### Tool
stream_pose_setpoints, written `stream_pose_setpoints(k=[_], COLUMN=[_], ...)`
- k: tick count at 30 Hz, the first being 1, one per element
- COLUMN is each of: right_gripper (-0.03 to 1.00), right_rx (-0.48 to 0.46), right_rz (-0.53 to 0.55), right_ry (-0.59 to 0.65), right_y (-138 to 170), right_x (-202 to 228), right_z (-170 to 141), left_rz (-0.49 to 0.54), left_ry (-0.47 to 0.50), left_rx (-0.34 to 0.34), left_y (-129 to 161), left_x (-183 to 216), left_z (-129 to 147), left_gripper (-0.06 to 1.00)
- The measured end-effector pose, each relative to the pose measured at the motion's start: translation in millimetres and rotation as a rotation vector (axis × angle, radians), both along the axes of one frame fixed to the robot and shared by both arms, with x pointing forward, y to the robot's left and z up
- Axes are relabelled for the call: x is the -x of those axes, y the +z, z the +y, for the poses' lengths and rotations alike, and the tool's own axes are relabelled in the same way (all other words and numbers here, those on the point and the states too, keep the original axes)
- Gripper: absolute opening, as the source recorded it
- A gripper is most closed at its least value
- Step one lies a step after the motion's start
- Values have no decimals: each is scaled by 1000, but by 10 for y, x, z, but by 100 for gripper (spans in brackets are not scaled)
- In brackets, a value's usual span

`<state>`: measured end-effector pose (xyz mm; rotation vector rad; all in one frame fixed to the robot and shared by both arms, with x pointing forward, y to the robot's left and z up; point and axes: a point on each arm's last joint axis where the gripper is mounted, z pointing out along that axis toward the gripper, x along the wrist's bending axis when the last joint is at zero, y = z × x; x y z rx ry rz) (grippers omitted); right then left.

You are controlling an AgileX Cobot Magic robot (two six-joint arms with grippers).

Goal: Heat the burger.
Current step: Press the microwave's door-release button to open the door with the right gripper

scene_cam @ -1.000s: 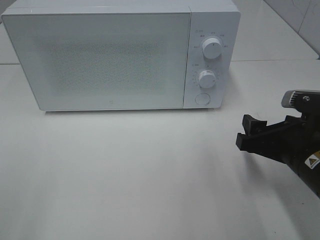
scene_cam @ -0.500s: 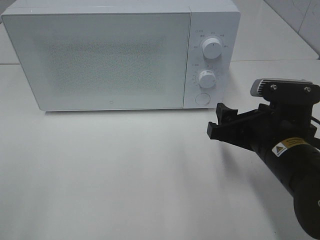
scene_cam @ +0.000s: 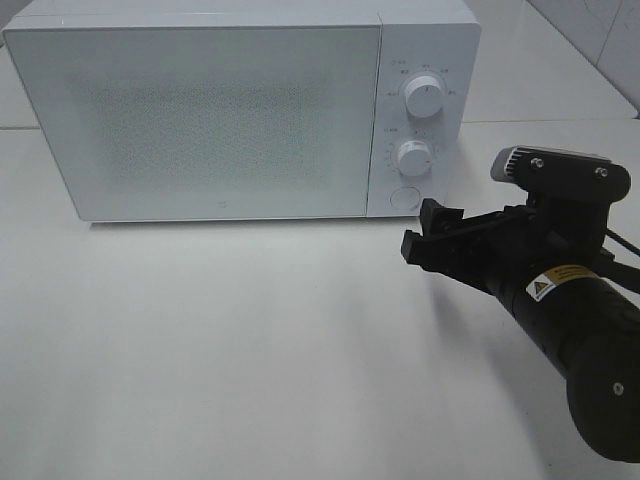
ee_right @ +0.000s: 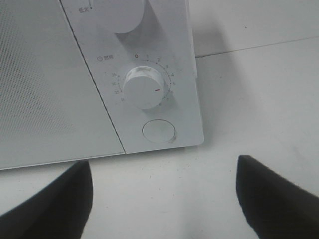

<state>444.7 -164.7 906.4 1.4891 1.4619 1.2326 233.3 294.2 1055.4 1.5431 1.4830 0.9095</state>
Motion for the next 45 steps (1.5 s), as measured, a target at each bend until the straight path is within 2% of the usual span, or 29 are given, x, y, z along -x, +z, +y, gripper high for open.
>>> stream_pose_setpoints(k=[2,3,5,6,8,11,13,14,15,16,19,20,22,25,27,34,39,45], right_gripper=[76,76,74,74,69,67,58,58,50,41,37,27,13,9,1,1,1,1], right_rx=[-83,-83,-177,-177,-318,-365,-572,-572,-630,-731,-783,-874,-969,-990,-1062,-1139,-1175,-1164], right_rz=[19,19,36,36,57,65,96,96,104,118,126,139,153,156,169,240,227,262], right_ry=[-26,-26,-56,-56,-102,-117,-185,-185,-204,-237,-254,-284,-315,-322,-347,-417,-446,-482], right_y=[-6,-6,-10,-10,-10,-11,-13,-13,-13,-13,-13,-14,-14,-14,-16,-53,-21,-140], right_x=[2,2,3,3,3,4,4,4,4,4,4,5,5,5,6,-11,-75,-148], right_z=[0,0,1,1,1,1,1,1,1,1,1,1,1,1,2,39,80,161], left_rz=[0,0,0,0,0,0,0,0,0,0,0,0,0,0,0,0,0,0], left_ry=[0,0,0,0,0,0,0,0,0,0,0,0,0,0,0,0,0,1], left_rx=[0,0,0,0,0,0,0,0,0,0,0,0,0,0,0,0,0,-1], left_y=[0,0,0,0,0,0,0,0,0,0,0,0,0,0,0,0,0,0], left_x=[0,0,0,0,0,0,0,0,0,0,0,0,0,0,0,0,0,0], left_z=[0,0,0,0,0,0,0,0,0,0,0,0,0,0,0,0,0,1], left_gripper=[97,97,97,97,97,97,97,97,97,97,97,97,97,97,97,97,97,97])
